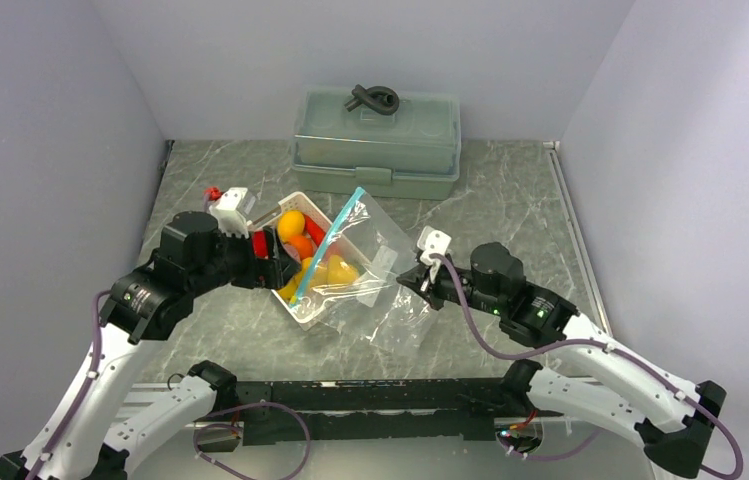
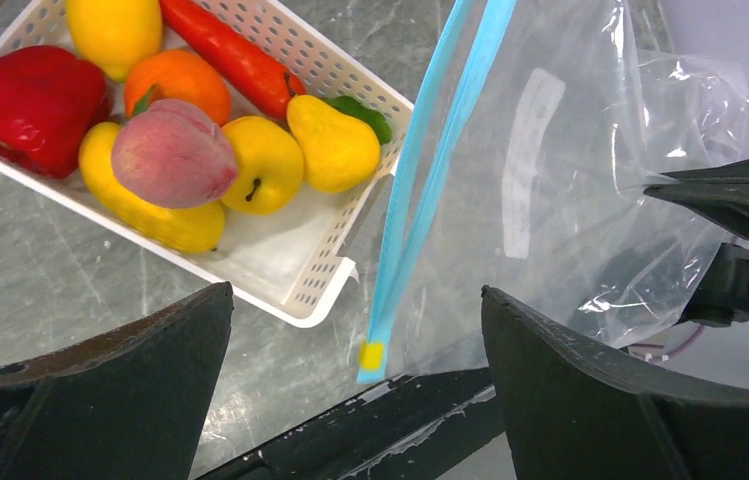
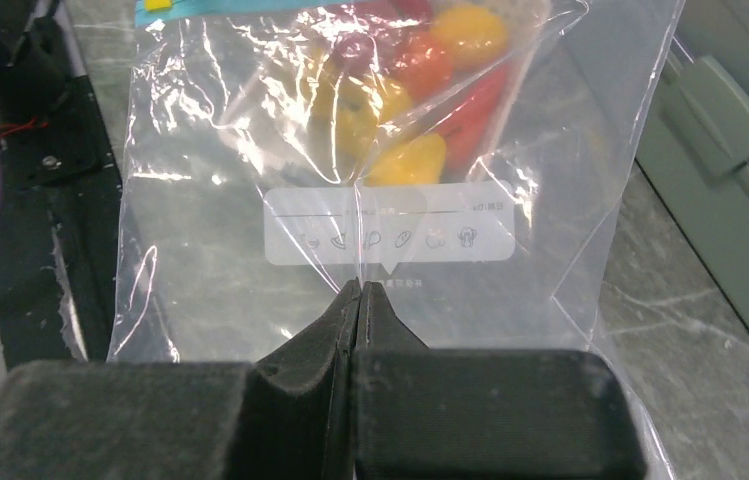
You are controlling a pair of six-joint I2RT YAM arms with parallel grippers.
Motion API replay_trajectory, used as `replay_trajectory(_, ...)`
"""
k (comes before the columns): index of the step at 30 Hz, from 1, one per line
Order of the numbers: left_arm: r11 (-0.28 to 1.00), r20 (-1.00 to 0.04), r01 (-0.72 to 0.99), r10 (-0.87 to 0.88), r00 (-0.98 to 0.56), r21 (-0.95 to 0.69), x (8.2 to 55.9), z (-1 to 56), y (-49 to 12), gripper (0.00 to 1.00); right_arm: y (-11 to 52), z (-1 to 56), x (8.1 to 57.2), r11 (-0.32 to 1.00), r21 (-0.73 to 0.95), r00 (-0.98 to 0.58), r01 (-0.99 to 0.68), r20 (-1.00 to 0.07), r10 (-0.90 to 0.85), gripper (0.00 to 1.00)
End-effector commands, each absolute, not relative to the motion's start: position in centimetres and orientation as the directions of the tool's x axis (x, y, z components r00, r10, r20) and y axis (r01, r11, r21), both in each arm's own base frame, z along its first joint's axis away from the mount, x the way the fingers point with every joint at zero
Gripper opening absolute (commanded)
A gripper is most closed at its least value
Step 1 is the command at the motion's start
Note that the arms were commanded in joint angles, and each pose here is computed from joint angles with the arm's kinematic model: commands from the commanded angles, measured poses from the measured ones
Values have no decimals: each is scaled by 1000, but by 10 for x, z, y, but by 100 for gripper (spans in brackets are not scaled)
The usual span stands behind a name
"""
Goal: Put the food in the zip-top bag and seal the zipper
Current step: Open the zipper of the food storage bag at the center of the board.
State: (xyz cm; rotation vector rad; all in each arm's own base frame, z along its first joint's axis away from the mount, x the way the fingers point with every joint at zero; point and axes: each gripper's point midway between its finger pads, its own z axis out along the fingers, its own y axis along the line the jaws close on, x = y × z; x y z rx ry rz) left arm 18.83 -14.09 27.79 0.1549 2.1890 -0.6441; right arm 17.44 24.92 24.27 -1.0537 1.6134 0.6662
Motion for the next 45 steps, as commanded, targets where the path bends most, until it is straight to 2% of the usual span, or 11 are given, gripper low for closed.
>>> replay_trajectory(1,796,-786,412,-126,-605,-444,185,308,-156,98,256,261,156,365,-118,23,-923,-966,-256,0)
replay_trajectory(16,719,-772,472,-142,-619,-511,168,319,-168,94,251,276,123,230,-170,122,-958,-970,-209,0)
replay_trajectory(24,644,-765,522,-159,-624,-560,151,334,-176,92,242,281,107,182,-215,183,-959,-967,-178,0)
replay_trajectory(34,522,-756,595,-166,-633,-612,128,350,-188,90,237,296,78,62,-260,252,-964,-962,-106,0)
replay_trajectory(45,464,-763,636,-152,-629,-617,113,353,-190,84,236,309,58,-29,-290,291,-956,-955,-46,0)
